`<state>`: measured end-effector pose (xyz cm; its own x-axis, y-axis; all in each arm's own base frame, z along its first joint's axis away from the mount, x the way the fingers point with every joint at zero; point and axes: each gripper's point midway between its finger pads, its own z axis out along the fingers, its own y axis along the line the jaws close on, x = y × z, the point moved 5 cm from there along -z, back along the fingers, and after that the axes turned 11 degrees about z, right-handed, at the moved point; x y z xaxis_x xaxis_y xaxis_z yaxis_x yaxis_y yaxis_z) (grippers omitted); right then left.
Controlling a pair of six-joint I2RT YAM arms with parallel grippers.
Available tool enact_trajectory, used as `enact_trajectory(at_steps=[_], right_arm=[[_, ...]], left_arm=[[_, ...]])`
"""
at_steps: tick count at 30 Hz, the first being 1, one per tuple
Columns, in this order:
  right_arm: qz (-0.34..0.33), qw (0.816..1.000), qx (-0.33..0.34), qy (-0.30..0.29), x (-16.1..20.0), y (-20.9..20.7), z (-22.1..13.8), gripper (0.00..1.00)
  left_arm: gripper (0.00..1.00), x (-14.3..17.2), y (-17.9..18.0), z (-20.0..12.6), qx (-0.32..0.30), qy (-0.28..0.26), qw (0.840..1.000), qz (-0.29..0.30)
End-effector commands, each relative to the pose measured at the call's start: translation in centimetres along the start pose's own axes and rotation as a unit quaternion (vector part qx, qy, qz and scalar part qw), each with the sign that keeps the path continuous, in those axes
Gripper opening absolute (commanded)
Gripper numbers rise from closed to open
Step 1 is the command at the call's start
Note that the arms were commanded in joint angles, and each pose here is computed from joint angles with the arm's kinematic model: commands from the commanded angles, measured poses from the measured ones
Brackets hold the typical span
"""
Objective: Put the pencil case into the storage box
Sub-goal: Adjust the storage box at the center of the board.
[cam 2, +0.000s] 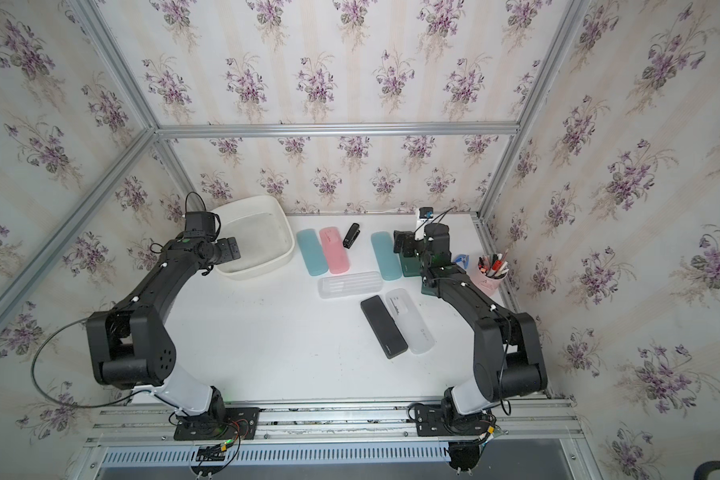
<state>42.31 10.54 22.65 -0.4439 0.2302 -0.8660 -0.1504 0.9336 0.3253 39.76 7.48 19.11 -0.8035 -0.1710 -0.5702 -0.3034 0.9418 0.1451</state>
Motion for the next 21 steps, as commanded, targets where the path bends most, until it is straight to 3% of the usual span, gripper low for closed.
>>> enact_trajectory(at_steps=[1,6,11,21], right_arm=[[-0.010,0.997,-0.031,0.064,2.0,1.7,0.9,1.00],[-0.010,0.997,-0.046,0.068,2.8,2.7,1.5,1.00],[-0.017,0.995,-0.051,0.081,3.8,3.3,1.4,1.00],[0.008,0.992,-0.074,0.106,5.8,5.2,1.1,1.00]], left_arm=[[0.99,2.8,0.5,2.6,0.028,0.078,0.995,-0.047],[0.99,4.0,-0.2,5.9,0.069,0.118,0.988,-0.075],[0.99,5.6,-1.1,6.9,0.092,0.138,0.982,-0.093],[0.99,10.5,-3.5,2.4,0.138,0.134,0.975,-0.115]])
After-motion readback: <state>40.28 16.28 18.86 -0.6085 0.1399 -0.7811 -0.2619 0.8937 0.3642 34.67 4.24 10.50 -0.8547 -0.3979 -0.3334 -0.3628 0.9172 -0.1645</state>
